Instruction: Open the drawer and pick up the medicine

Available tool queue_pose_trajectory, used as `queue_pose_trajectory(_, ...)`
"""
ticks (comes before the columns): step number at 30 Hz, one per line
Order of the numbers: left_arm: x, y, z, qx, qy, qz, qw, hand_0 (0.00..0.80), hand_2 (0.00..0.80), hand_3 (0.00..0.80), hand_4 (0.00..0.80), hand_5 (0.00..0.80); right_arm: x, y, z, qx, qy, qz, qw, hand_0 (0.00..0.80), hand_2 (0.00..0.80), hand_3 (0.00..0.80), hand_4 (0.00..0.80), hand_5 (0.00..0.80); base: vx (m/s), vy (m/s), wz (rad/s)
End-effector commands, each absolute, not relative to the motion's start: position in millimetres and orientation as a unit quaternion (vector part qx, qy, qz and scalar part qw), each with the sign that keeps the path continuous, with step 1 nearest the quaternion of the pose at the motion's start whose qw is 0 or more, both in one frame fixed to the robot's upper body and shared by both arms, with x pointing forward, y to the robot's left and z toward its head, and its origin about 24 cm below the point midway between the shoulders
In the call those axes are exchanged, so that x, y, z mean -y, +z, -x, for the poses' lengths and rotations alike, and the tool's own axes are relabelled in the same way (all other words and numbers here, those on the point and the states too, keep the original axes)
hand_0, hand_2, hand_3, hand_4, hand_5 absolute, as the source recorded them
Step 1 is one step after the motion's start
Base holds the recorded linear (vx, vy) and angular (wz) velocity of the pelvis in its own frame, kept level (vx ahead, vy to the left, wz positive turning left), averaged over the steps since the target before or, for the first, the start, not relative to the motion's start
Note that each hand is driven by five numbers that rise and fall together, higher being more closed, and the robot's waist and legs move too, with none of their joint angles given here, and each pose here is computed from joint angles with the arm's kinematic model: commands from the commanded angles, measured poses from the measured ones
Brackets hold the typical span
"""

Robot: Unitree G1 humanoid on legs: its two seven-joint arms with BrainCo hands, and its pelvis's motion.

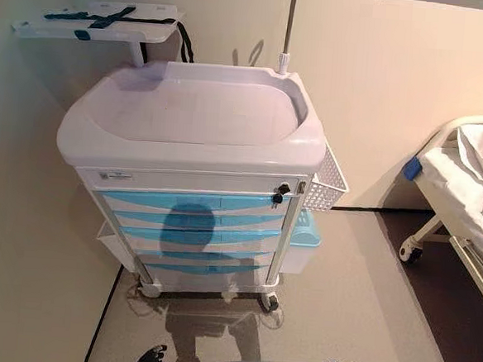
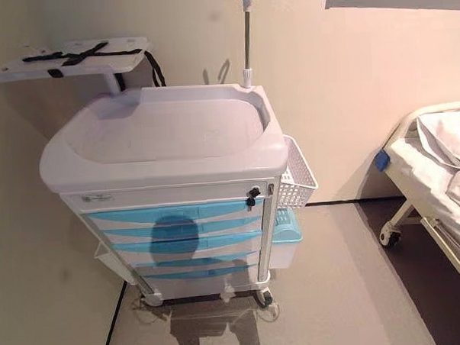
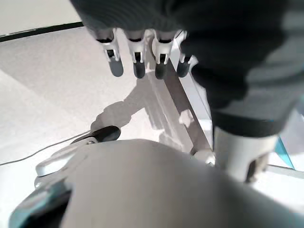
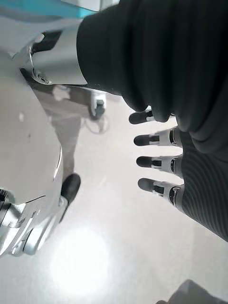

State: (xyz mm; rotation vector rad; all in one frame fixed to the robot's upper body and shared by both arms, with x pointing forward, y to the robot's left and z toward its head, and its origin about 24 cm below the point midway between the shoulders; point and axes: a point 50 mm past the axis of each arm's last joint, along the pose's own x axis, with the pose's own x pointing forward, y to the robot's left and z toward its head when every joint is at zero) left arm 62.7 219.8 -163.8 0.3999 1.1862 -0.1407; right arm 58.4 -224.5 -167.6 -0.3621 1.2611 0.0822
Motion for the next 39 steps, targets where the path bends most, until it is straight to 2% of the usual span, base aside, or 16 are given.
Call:
queue_pose_trajectory(1,-210.5,-163.7,-80.1,-0.535,-0.083,-0.196,0.818,0.000,0.000,0.000,0.000,0.000,216.8,-166.5,-78.7,-0.565,0.057,0.181,0.803,0.000,0.000,0.000,0.000,0.000,0.000,0.000,0.00)
queue_pose_trajectory(39,-214.1,-164.8,-75.8,-0.546,-0.059,-0.180,0.816,0.000,0.000,0.000,0.000,0.000,218.7,-166.6,-76.5,-0.568,0.052,0.178,0.802,0.000,0.000,0.000,0.000,0.000,0.000,0.000,0.00)
